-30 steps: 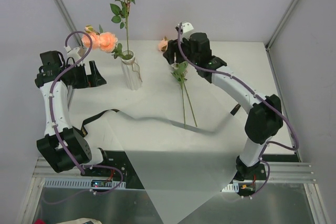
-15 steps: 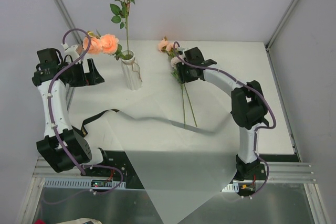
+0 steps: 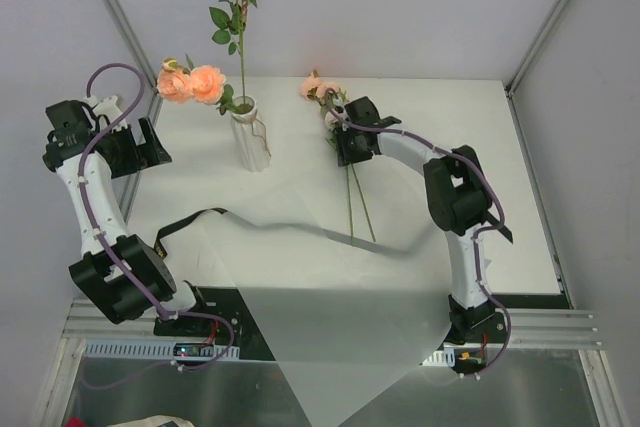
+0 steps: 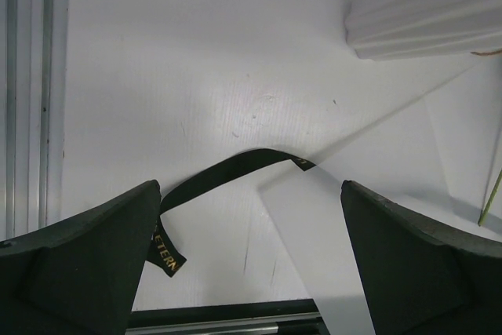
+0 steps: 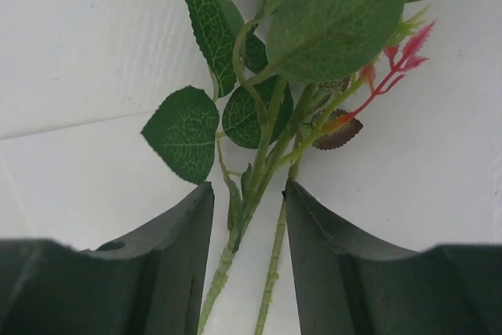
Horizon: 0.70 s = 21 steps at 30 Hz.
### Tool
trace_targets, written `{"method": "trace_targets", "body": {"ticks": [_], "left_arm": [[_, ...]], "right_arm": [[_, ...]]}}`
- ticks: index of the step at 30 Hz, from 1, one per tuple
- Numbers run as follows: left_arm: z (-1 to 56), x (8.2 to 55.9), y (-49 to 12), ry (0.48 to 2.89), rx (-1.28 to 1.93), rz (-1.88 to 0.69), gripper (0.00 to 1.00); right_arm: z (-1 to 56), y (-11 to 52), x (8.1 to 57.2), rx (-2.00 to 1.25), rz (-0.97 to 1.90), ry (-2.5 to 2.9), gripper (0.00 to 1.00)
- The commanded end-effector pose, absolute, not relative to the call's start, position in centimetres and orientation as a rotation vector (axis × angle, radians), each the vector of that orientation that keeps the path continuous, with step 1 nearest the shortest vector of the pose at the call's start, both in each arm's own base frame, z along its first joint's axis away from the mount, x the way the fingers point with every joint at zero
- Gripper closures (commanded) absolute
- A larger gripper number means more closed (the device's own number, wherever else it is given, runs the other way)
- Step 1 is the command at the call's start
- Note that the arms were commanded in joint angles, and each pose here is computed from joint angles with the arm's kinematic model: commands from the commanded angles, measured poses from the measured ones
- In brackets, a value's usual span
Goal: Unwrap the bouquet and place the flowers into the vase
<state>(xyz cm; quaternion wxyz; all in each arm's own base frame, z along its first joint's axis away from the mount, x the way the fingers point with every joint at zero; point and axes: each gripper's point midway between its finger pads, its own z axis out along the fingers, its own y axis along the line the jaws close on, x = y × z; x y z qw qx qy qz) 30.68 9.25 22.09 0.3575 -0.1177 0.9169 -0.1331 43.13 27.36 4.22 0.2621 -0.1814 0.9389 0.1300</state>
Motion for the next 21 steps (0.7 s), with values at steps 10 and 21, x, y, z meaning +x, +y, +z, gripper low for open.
{"method": "trace_targets", "body": {"ticks": [10,21], "left_arm": [[21.7,29.9,10.8,2.377,-0.337,-0.288,0.01],[22.3,29.9,10.4,2.366,-0.307,-0.306,0.01]], "right_arm": [[9.4,28.8,45.5,-0.4,0.441,2.423,0.94],[23.3,28.4,43.7,-0.337,0.584,2.148,0.99]]}}
